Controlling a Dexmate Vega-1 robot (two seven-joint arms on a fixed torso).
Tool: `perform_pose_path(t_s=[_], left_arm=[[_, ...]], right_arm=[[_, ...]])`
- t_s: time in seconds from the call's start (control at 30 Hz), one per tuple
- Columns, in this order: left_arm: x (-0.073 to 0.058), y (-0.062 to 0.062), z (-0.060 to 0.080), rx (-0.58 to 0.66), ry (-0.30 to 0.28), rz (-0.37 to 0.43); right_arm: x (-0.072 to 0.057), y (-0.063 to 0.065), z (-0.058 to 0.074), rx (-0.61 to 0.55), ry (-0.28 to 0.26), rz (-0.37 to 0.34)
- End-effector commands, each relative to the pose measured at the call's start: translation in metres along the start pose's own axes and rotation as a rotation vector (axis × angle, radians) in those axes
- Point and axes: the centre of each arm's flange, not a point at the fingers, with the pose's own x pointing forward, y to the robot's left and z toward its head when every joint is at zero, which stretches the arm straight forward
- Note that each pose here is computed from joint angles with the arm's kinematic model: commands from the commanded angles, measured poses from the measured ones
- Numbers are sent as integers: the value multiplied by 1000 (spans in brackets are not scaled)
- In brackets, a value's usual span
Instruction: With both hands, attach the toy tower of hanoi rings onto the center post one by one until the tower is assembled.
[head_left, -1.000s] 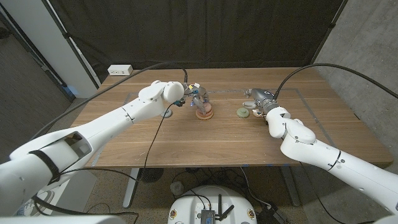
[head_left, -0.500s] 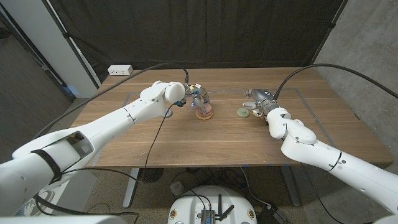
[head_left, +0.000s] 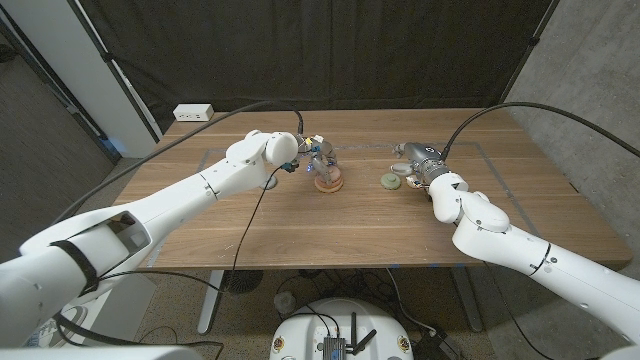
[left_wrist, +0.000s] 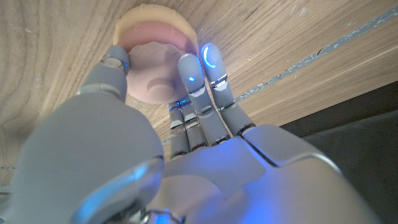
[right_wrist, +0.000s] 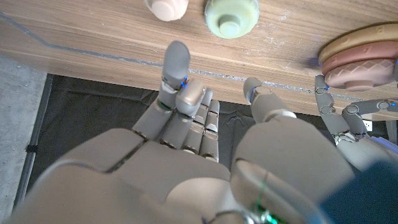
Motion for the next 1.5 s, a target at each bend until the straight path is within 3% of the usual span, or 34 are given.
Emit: perform_pose_path(t_s=[0.03,0.3,0.9,1.5], left_arm=[[-3,1,0,21,19,-8],[-4,1,0,24,27,-10],[-20,2,-5,20,64,-6],[-42,-4,-28,-56,99,77]], right_arm=[[0,-1,1,2,-2,-1],[0,-3,0,5,0,-7],[-2,-6,4,2,-13,-13],[-2,-8,8,-10,-13,-11]])
